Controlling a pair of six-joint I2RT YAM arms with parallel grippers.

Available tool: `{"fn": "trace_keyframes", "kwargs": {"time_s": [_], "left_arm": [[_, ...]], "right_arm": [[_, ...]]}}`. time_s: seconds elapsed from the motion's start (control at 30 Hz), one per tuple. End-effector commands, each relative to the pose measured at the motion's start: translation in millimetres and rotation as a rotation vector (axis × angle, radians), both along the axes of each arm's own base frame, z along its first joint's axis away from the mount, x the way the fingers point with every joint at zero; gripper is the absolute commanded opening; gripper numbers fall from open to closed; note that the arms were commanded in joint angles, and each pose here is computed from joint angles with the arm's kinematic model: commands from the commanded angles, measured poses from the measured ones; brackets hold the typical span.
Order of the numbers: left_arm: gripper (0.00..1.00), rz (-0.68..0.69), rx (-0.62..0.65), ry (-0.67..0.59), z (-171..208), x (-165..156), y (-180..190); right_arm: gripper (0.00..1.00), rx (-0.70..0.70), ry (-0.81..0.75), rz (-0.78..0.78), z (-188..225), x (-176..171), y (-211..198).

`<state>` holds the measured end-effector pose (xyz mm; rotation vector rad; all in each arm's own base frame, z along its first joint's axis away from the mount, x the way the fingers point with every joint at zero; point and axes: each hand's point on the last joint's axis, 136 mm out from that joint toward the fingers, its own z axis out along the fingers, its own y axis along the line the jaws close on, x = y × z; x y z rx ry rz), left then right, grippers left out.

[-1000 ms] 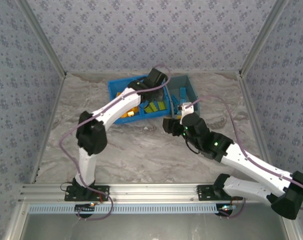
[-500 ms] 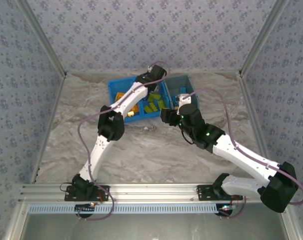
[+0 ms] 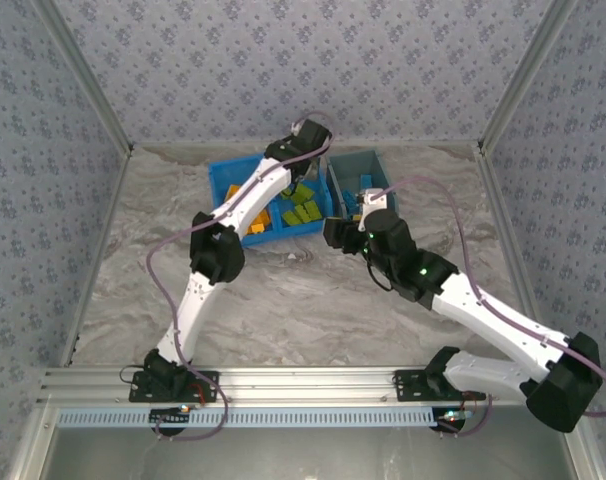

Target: Sort the legos into containers by color

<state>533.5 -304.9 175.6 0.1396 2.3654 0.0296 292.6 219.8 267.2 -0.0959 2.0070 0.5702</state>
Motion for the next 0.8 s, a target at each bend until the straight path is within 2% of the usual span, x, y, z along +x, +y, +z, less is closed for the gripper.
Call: {"fn": "trace_keyframes", "kwargs": {"time_s": [0.0,0.13,0.17,0.2,0.3,0.37,0.43,0.5,0.57,0.63,0.7,0.77], "left_arm": [[0.59,-0.027,-0.141,-0.152,130,-38,3],[0.66,-0.051,-0.243,-0.158,183,-87,20],[0.81,-0.065,-0.295,-0.178,202,-102,26],[0.99,-0.081,-0.323,-0.166,202,-119,33],[0.99,-0.059,-0.389,-0.183,204,-161,71],[0.99,-0.006,-0.362,-0.203,196,-186,107],[0.99,0.117,-0.307,-0.219,182,-208,154],[0.99,0.307,-0.208,-0.274,163,-235,214],[0.99,0.464,-0.12,-0.373,150,-260,265],[1.0,0.514,-0.086,-0.431,123,-279,293],[1.0,0.466,-0.059,-0.53,98,-285,303],[0.99,0.466,-0.017,-0.587,71,-291,315]], "right_arm": [[0.77,-0.036,0.007,-0.087,5,-4,-32],[1.0,-0.107,0.094,-0.219,1,-3,-78],[1.0,-0.12,0.106,-0.242,0,-1,-87],[1.0,-0.129,0.116,-0.258,0,0,-96],[1.0,-0.163,0.118,-0.272,0,5,-109],[1.0,-0.212,0.092,-0.332,4,7,-124],[1.0,-0.254,0.083,-0.462,5,6,-149],[1.0,-0.302,0.088,-0.623,-2,4,-183],[1.0,-0.333,0.087,-0.672,-14,4,-202],[1.0,-0.362,0.042,-0.649,-31,12,-210],[1.0,-0.449,-0.002,-0.593,-57,18,-215],[1.0,-0.467,0.031,-0.612,-81,14,-226]]}}
